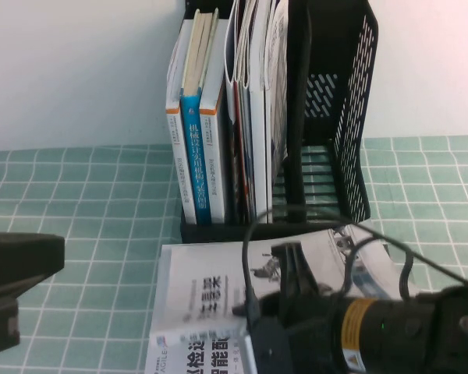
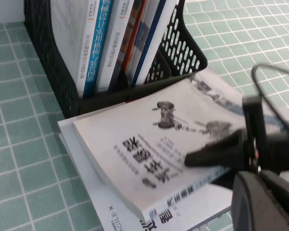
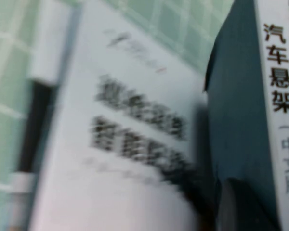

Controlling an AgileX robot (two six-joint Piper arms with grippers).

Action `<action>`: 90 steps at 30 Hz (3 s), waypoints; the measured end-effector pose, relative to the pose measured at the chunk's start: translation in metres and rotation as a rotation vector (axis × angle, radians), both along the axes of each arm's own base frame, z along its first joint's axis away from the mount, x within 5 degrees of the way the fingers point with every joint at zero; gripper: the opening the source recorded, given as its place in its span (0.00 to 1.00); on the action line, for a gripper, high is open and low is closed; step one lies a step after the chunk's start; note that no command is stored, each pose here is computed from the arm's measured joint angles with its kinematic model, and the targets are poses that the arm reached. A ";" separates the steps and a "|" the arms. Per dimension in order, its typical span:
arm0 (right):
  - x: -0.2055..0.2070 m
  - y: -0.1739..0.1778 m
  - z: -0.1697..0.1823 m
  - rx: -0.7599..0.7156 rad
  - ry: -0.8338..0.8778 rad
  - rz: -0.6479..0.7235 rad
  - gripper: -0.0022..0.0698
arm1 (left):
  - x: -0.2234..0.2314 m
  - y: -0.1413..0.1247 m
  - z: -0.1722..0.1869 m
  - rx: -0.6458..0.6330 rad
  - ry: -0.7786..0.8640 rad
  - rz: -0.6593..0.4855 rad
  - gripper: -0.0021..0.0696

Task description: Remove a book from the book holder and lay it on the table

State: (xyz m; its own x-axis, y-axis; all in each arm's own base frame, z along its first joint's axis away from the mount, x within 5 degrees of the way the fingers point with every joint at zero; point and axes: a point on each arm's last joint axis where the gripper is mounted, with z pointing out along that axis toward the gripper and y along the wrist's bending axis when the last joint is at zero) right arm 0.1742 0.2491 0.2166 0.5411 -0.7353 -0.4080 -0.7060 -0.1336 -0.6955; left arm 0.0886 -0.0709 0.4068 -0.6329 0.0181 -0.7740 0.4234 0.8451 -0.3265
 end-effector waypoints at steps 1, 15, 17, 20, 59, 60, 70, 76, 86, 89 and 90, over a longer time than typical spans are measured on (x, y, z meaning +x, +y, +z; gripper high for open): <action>-0.003 -0.001 -0.005 -0.007 0.017 0.001 0.21 | 0.000 0.000 0.000 -0.003 -0.004 0.000 0.03; -0.005 0.006 -0.061 0.231 0.119 -0.101 0.21 | 0.001 -0.001 0.003 -0.023 -0.029 0.002 0.03; -0.005 0.006 -0.064 0.224 0.126 -0.106 0.22 | 0.002 -0.001 0.003 -0.025 -0.033 0.002 0.03; -0.006 0.005 -0.067 0.220 0.150 -0.130 0.34 | 0.002 -0.001 0.004 -0.028 -0.036 0.002 0.03; -0.107 -0.213 0.120 0.350 0.235 -0.745 0.04 | -0.017 0.029 -0.065 0.002 -0.554 0.026 0.03; -0.112 -0.218 0.113 0.385 0.258 -0.740 0.04 | -0.017 0.027 -0.076 -0.001 -0.561 0.015 0.03; -0.139 -0.236 0.038 0.720 0.308 -0.532 0.04 | -0.026 0.026 -0.153 -0.061 -0.630 -0.047 0.03; -0.140 -0.235 0.035 0.761 0.289 -0.495 0.04 | -0.028 0.027 -0.172 -0.049 -0.610 -0.055 0.03; -0.146 -0.231 0.032 0.803 0.453 -0.495 0.03 | -0.028 0.027 -0.192 -0.014 -0.558 -0.062 0.03; -0.146 -0.231 0.032 0.805 0.459 -0.496 0.03 | -0.028 0.027 -0.194 -0.009 -0.552 -0.062 0.03; -0.146 -0.230 0.032 0.806 0.461 -0.495 0.03 | -0.028 0.027 -0.194 -0.009 -0.552 -0.062 0.03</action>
